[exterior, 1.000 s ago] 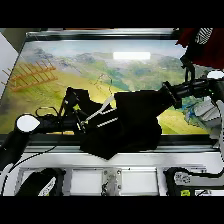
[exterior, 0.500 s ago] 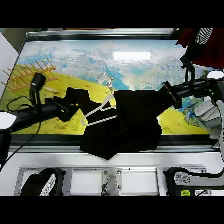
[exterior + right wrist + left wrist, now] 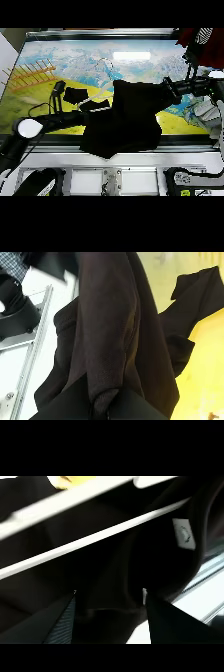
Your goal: Fold the clothes and pants, and hang the long-sleeved shirts on hangers.
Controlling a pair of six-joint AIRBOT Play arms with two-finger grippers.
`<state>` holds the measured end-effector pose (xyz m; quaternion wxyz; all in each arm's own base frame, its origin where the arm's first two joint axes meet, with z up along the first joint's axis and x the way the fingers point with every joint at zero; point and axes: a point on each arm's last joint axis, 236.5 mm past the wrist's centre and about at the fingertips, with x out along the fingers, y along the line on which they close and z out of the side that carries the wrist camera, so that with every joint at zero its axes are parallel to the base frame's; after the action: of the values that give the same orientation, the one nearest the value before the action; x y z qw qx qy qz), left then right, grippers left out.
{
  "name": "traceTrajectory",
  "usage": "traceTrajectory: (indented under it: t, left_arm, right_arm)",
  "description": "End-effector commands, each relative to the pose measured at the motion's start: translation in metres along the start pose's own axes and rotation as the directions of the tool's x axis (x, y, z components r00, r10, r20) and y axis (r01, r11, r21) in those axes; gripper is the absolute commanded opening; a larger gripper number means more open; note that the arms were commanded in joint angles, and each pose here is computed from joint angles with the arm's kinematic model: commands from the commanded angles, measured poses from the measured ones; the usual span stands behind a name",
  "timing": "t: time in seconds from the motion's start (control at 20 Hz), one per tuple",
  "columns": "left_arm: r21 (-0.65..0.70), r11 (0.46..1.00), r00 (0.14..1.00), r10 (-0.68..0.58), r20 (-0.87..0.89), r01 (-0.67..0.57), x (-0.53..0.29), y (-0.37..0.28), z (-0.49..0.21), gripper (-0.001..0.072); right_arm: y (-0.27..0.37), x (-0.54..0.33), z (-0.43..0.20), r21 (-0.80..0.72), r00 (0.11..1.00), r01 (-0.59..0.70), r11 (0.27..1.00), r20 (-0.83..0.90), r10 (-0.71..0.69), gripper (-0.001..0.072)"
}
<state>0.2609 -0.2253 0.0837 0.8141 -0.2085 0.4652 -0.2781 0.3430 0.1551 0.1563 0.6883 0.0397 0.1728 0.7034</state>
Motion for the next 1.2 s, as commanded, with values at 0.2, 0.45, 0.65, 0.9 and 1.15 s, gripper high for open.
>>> traceTrajectory:
  t: [0.2, 0.45, 0.65, 0.9, 1.15]
  left_arm:
    - [-0.137, 0.989, 0.999, 0.042, -0.030, -0.046, 0.047, -0.020, -0.002, 0.0438]
    - [-0.154, 0.984, 0.990, 0.073, -0.122, -0.091, 0.062, -0.013, -0.016, 0.0437]
    - [-0.175, 0.979, 0.985, 0.074, -0.156, -0.101, 0.065, -0.015, -0.027, 0.0438]
    - [-0.158, 0.981, 0.971, 0.078, -0.226, -0.116, 0.080, -0.021, -0.052, 0.0434]
    - [-0.169, 0.975, 0.969, 0.104, -0.222, -0.144, 0.072, -0.008, -0.044, 0.0013]
  right_arm:
    - [-0.001, 0.000, 0.004, -0.005, 1.000, 0.007, 1.000, 0.014, -0.006, 0.0015]
    - [-0.001, 0.000, 0.004, -0.005, 1.000, 0.006, 1.000, 0.014, -0.006, 0.0014]
    - [-0.001, 0.000, 0.004, -0.005, 1.000, 0.007, 1.000, 0.014, -0.006, 0.0015]
    - [-0.001, 0.000, 0.004, -0.005, 1.000, 0.007, 1.000, 0.014, -0.007, 0.0015]
    - [0.000, 0.000, 0.007, 0.039, 1.000, 0.013, 0.999, 0.017, -0.013, 0.0016]
